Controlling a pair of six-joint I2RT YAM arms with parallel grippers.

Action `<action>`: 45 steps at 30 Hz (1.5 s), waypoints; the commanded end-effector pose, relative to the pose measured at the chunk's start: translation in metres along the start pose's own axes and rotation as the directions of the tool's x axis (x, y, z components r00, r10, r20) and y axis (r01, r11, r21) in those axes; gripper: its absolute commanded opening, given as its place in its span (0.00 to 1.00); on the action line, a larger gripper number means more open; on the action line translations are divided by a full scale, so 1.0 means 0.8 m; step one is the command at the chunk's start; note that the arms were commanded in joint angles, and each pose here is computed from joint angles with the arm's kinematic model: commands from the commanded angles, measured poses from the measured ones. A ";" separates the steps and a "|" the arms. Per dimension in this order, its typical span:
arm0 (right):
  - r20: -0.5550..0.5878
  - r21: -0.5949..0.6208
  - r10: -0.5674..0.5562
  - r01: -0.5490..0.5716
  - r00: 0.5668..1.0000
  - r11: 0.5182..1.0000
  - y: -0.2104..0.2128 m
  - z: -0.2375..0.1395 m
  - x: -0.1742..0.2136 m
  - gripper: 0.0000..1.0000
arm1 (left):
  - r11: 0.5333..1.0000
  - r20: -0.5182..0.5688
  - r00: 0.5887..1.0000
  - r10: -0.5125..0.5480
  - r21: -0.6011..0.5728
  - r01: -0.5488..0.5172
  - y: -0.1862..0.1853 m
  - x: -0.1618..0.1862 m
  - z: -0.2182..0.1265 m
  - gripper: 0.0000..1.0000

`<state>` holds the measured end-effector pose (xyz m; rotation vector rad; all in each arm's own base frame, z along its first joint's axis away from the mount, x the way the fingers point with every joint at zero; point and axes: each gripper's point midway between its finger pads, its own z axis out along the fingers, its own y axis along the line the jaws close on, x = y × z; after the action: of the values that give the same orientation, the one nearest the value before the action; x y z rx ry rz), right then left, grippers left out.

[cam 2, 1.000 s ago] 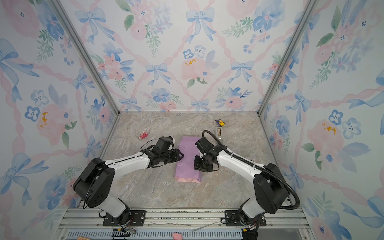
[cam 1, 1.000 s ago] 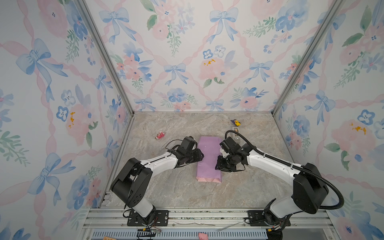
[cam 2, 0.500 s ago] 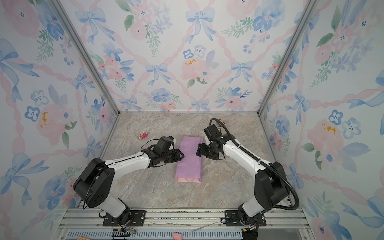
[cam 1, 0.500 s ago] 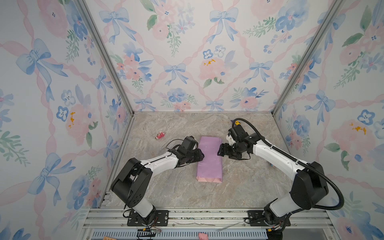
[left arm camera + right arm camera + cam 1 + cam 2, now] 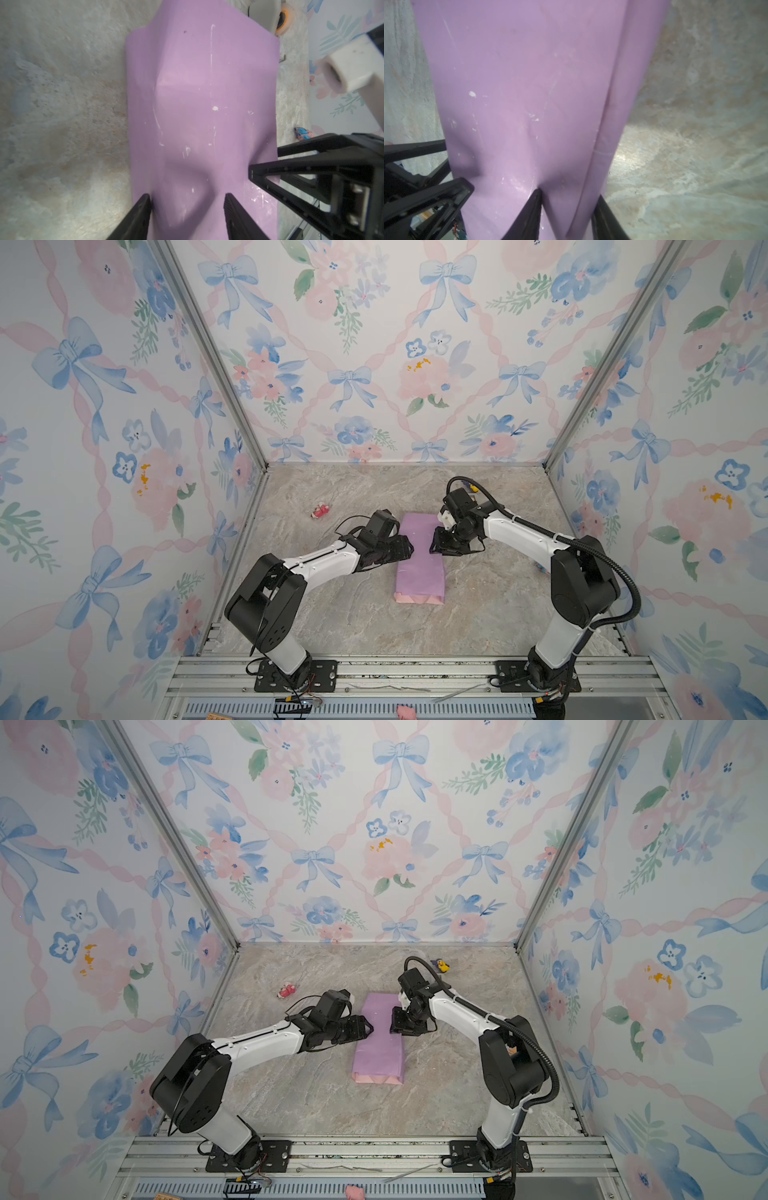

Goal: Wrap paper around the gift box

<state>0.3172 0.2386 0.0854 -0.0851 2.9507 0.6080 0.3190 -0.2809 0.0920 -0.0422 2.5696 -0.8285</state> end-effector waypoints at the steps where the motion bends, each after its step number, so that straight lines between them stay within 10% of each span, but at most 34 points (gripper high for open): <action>1: 0.004 -0.008 0.004 -0.004 1.000 1.000 0.002 -0.001 0.002 0.36 | 1.000 0.030 1.000 -0.002 -0.003 0.002 -0.004 -0.012 -0.009 0.66; 11: 0.017 -0.011 0.024 -0.023 1.000 1.000 -0.003 0.001 0.002 0.26 | 0.997 -0.024 1.000 0.001 -0.076 -0.002 0.030 0.014 0.012 0.53; 17: 0.058 -0.015 0.014 -0.013 0.998 1.000 0.003 -0.026 -0.006 0.61 | 0.995 -0.023 1.000 0.011 -0.104 -0.014 0.038 0.019 0.015 0.48; 22: 0.051 0.005 0.013 -0.013 0.999 1.000 -0.004 -0.029 -0.006 0.63 | 0.993 -0.023 1.000 0.018 -0.116 -0.021 0.039 0.020 0.015 0.47; 32: 0.012 0.025 0.013 -0.014 1.000 1.000 -0.013 -0.002 -0.004 0.29 | 0.995 0.039 0.998 0.055 -0.088 -0.052 0.017 -0.003 -0.005 0.49; 45: 0.014 0.012 0.040 -0.040 0.999 0.999 -0.023 0.007 0.000 0.19 | 0.965 0.171 0.966 0.196 0.143 -0.221 -0.073 -0.058 -0.058 0.48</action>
<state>0.3273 0.2353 0.0899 -0.0525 2.8971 0.6532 0.3379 -0.2802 0.1656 0.1013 2.3397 -0.8304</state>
